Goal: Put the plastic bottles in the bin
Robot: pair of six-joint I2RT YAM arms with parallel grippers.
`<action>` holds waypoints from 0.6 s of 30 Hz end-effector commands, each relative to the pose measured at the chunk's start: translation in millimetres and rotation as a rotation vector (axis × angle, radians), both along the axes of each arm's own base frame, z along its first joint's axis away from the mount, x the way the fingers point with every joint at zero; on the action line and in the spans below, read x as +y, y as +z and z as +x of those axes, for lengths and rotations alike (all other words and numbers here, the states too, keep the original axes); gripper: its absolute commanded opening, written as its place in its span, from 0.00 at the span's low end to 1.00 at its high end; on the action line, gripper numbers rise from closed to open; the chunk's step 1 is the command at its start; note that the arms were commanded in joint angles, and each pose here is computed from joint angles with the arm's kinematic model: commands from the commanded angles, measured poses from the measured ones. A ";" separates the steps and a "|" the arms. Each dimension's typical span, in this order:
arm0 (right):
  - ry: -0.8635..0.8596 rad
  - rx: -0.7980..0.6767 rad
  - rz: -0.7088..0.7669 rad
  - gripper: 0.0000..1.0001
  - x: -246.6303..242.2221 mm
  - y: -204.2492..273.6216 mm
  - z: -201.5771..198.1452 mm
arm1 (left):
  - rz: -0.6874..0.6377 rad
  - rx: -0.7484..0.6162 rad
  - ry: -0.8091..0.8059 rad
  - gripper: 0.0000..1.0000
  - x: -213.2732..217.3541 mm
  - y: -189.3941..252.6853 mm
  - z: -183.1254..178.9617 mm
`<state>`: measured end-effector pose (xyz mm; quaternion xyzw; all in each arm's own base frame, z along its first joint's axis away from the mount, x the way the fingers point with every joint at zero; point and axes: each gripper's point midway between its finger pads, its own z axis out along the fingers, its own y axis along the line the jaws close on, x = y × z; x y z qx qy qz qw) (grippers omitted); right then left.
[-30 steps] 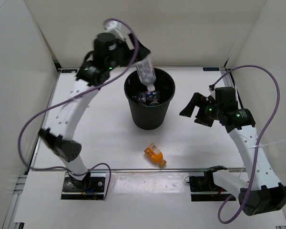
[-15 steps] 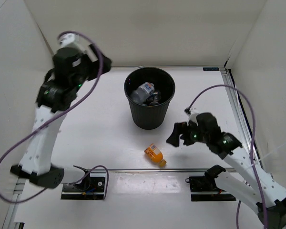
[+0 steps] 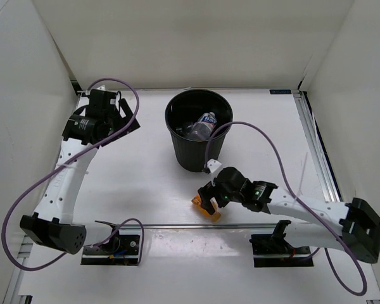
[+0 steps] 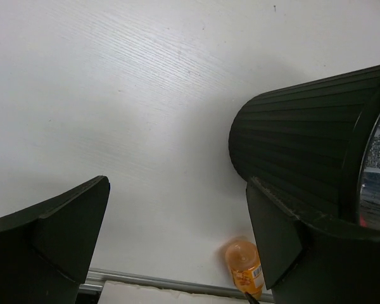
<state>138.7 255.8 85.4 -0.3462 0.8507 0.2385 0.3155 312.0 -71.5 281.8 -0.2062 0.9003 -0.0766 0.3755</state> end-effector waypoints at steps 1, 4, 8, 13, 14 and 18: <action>-0.008 -0.069 0.011 1.00 16.7 -1.0 17.1 | -0.023 -0.047 0.012 1.00 6.1 19.7 -14.3; 0.052 -0.007 -0.021 0.99 22.8 -16.2 2.8 | -0.021 -0.038 0.012 1.00 6.3 16.3 -14.9; 0.071 0.069 -0.077 0.81 16.0 -28.4 -9.5 | -0.018 -0.027 0.021 1.00 10.6 11.9 -21.1; 0.103 0.129 -0.128 0.44 7.9 -2.4 -27.6 | -0.012 -0.009 0.056 1.00 20.7 -1.8 -29.7; 0.096 0.120 -0.099 0.39 7.4 12.1 -28.5 | -0.020 -0.011 0.064 1.00 21.0 -2.6 -32.7; 0.069 0.047 -0.051 0.27 -0.3 64.6 -31.3 | -0.022 0.006 0.080 1.00 24.4 -13.8 -37.8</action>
